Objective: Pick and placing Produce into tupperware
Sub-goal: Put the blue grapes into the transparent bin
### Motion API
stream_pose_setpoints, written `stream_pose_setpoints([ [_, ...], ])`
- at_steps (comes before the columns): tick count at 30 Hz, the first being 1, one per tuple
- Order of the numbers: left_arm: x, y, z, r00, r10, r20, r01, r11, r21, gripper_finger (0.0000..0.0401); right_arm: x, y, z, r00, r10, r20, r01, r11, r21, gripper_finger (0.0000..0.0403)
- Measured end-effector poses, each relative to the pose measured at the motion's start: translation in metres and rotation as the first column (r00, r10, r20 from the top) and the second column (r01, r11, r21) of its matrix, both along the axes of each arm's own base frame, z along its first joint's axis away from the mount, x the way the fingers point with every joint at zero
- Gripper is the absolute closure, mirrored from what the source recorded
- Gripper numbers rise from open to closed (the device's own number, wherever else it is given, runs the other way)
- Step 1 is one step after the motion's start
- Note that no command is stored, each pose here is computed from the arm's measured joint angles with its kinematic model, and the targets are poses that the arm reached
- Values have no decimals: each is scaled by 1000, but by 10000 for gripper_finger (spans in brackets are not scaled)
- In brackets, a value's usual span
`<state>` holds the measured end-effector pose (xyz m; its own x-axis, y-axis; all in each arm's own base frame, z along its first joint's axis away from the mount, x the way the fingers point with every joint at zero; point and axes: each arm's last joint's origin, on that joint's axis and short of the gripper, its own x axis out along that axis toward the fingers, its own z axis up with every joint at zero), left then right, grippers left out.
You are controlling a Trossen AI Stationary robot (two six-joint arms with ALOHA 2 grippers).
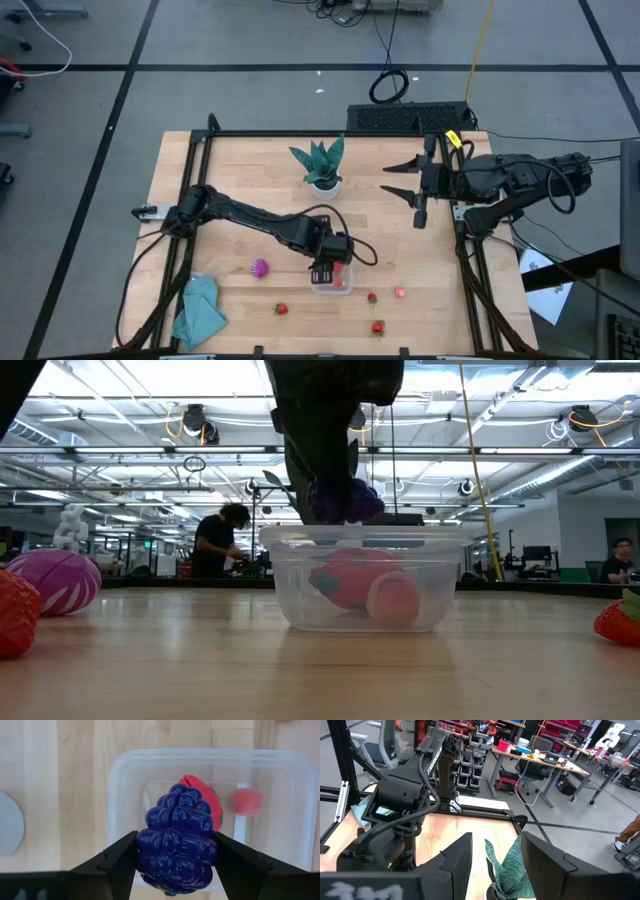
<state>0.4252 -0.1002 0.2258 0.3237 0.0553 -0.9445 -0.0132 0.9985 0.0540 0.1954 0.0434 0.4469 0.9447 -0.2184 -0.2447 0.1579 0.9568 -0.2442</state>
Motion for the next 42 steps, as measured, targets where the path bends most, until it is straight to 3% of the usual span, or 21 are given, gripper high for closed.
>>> stream_pose_setpoints([
  [19, 11, -5, -37, 998, 8, -64, -9, 1000, -17, 164, 2, 1, -8, 999, -4, -35, 5, 1000, 10, 243],
  [42, 10, -5, -37, 997, 7, -74, -10, 999, -42, 164, 6, 2, -17, 999, -3, -44, 4, 1000, 4, 243],
])
